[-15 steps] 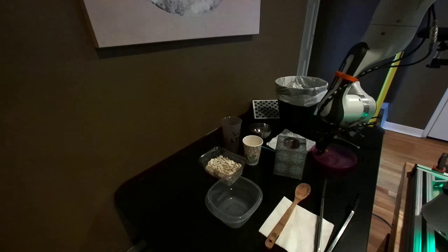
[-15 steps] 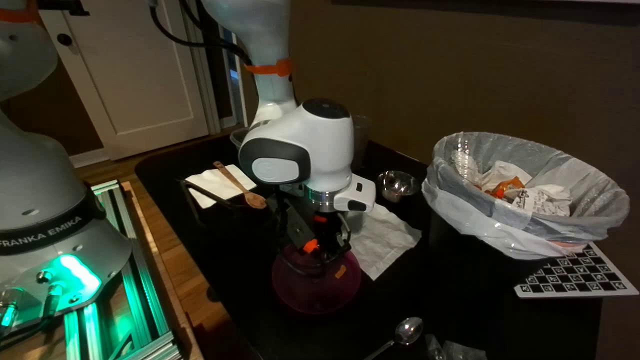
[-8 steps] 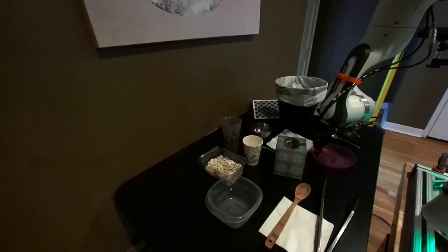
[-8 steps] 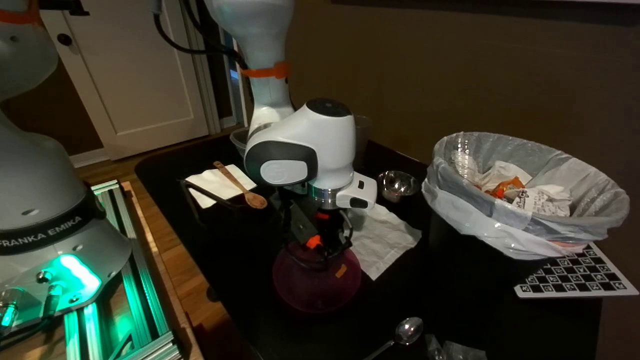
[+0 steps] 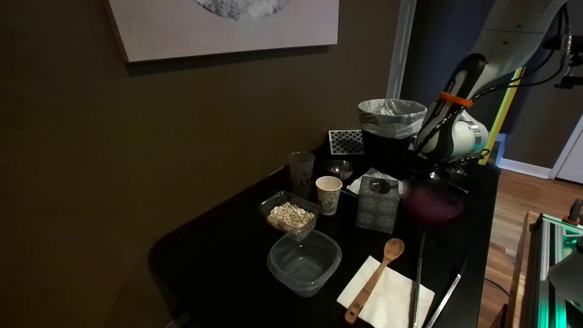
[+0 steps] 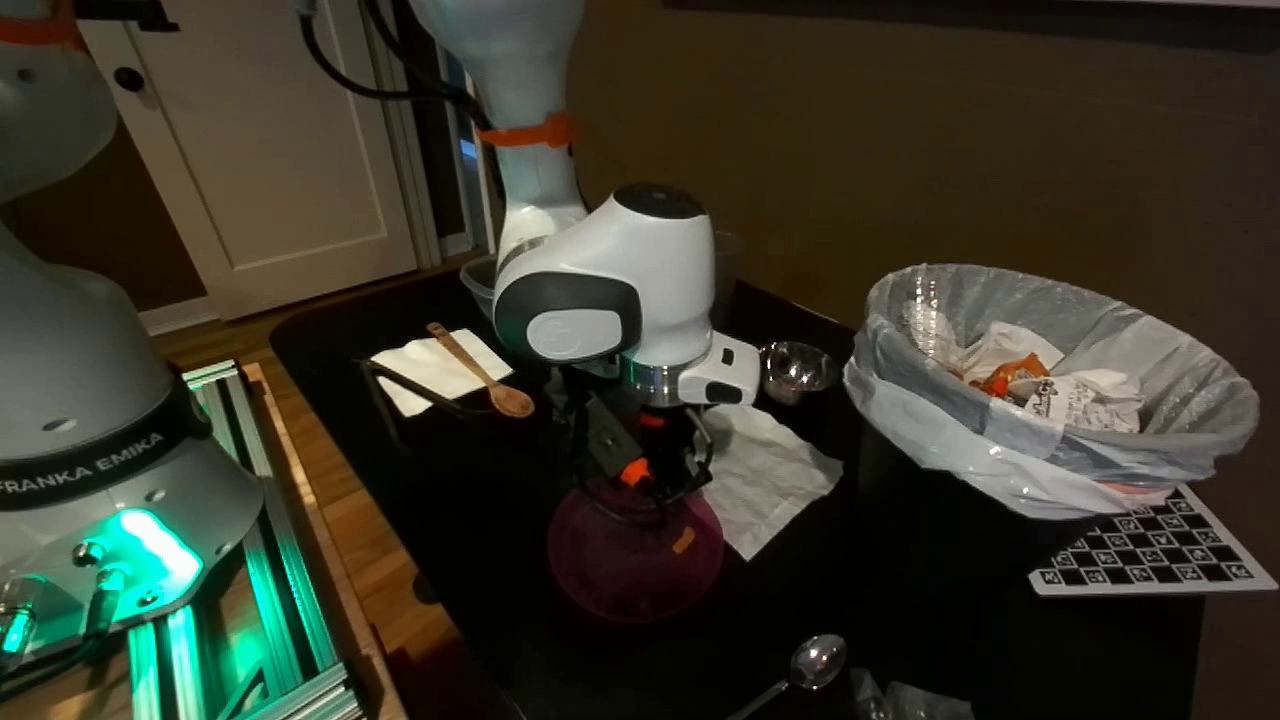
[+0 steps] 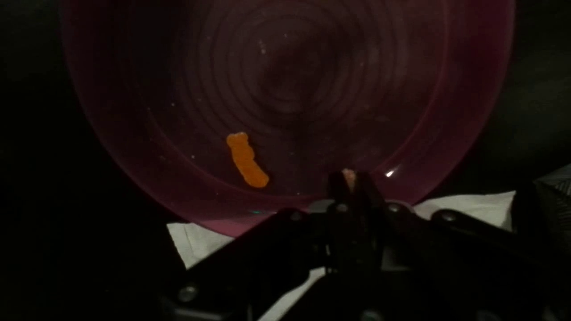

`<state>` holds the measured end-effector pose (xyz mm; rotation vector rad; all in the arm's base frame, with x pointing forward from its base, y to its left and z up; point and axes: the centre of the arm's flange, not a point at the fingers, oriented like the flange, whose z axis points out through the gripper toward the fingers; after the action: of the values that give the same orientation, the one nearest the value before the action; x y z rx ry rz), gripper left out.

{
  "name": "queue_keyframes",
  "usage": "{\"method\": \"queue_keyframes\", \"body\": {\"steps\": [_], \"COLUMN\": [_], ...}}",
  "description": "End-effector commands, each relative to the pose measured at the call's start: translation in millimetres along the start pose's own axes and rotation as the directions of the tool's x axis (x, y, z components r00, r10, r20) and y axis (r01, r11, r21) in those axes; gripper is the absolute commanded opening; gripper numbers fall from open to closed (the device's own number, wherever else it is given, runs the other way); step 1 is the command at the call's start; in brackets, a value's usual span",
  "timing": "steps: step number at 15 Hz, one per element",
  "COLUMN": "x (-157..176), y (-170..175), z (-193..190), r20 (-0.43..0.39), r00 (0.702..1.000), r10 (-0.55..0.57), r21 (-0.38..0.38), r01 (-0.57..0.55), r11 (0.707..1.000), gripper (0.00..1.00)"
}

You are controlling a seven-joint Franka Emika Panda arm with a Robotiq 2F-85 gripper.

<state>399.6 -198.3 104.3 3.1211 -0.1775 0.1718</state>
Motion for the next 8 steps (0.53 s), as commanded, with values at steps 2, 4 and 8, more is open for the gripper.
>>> {"method": "queue_keyframes", "body": {"steps": [2, 4, 8], "x": [3, 12, 43], "y": [-3, -5, -9], "z": [-26, -35, -45], "r20": [-0.014, -0.039, -0.090], "r00": [1.000, 0.999, 0.996], "r10": [0.004, -0.002, -0.024], "r21": [0.006, 0.002, -0.005], "r01": [-0.004, 0.002, 0.024], "r11": [1.000, 1.000, 1.000], "gripper": [0.02, 0.02, 0.02]}}
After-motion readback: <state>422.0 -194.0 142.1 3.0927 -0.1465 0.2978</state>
